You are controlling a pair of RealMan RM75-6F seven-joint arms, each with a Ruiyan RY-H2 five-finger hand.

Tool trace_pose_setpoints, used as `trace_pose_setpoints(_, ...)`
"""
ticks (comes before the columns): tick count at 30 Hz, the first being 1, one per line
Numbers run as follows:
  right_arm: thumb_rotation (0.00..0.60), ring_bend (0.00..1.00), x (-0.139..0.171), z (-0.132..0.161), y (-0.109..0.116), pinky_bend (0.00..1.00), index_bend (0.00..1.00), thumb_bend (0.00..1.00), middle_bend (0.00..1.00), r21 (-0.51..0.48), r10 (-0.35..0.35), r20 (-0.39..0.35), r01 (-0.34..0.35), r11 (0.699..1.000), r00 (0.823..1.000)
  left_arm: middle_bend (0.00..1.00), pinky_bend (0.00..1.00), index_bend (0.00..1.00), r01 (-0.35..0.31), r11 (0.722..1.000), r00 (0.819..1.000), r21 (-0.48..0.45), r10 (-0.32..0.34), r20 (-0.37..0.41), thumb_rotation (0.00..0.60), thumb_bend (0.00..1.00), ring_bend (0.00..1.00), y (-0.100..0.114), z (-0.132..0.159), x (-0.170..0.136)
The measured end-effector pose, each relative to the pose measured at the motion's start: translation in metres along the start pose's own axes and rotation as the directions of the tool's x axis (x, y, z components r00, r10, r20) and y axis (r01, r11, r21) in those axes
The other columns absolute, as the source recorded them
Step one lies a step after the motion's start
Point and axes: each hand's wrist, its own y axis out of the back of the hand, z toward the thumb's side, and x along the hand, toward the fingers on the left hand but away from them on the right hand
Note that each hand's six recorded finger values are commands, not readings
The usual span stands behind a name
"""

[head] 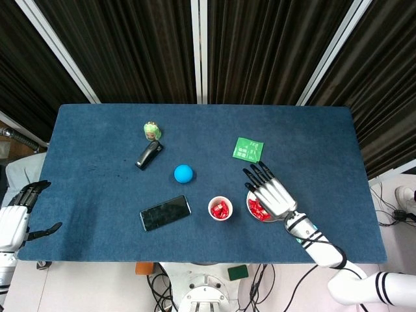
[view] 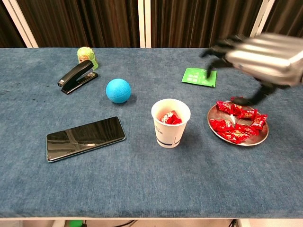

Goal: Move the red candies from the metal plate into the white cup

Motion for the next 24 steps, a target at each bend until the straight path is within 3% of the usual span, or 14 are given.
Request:
trace_pose_setpoints(7,0.600,0.00,0.022,-0.025,-0.041,0.00,0.36,0.30,0.04,0.013,0.141,0.061,-0.143,0.990,0.988,0.13,0.23,0.16,0.004,1.000,1.000,0.006,-0.004,-0.001,0.600,0.04,0.11,0.000,0.001,0.000)
trace_pose_setpoints(24,0.600,0.00,0.025,-0.026,-0.071,0.00,0.39,0.30,0.04,0.014,0.217,0.079,-0.219,0.976,0.973,0.13,0.23,0.16,0.006,1.000,1.000,0.007,-0.006,0.000,0.600,0.04,0.11,0.000,0.002,0.000)
